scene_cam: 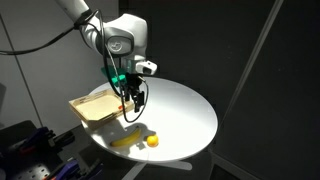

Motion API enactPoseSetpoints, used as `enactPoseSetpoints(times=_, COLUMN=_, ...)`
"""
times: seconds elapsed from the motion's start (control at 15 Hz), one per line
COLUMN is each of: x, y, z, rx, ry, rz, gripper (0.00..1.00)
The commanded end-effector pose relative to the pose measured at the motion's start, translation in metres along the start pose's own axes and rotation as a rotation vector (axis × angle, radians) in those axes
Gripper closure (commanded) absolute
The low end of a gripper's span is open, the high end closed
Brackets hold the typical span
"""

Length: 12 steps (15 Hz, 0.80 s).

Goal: Put the banana in the box

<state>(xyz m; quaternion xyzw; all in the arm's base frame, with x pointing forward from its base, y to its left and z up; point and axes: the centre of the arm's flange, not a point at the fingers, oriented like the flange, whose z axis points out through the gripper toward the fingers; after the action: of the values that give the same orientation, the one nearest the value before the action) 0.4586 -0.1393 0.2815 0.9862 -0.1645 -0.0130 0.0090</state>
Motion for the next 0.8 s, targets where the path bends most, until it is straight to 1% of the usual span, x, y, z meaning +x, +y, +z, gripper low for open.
enactPoseSetpoints(times=0.0, x=0.002, y=0.006, z=0.017, rx=0.001, ry=0.022, rz=-0.003, gripper=0.00)
enactPoseSetpoints(times=0.73, x=0.005, y=0.008, z=0.070, rx=-0.020, ry=0.030, rz=0.033, gripper=0.00)
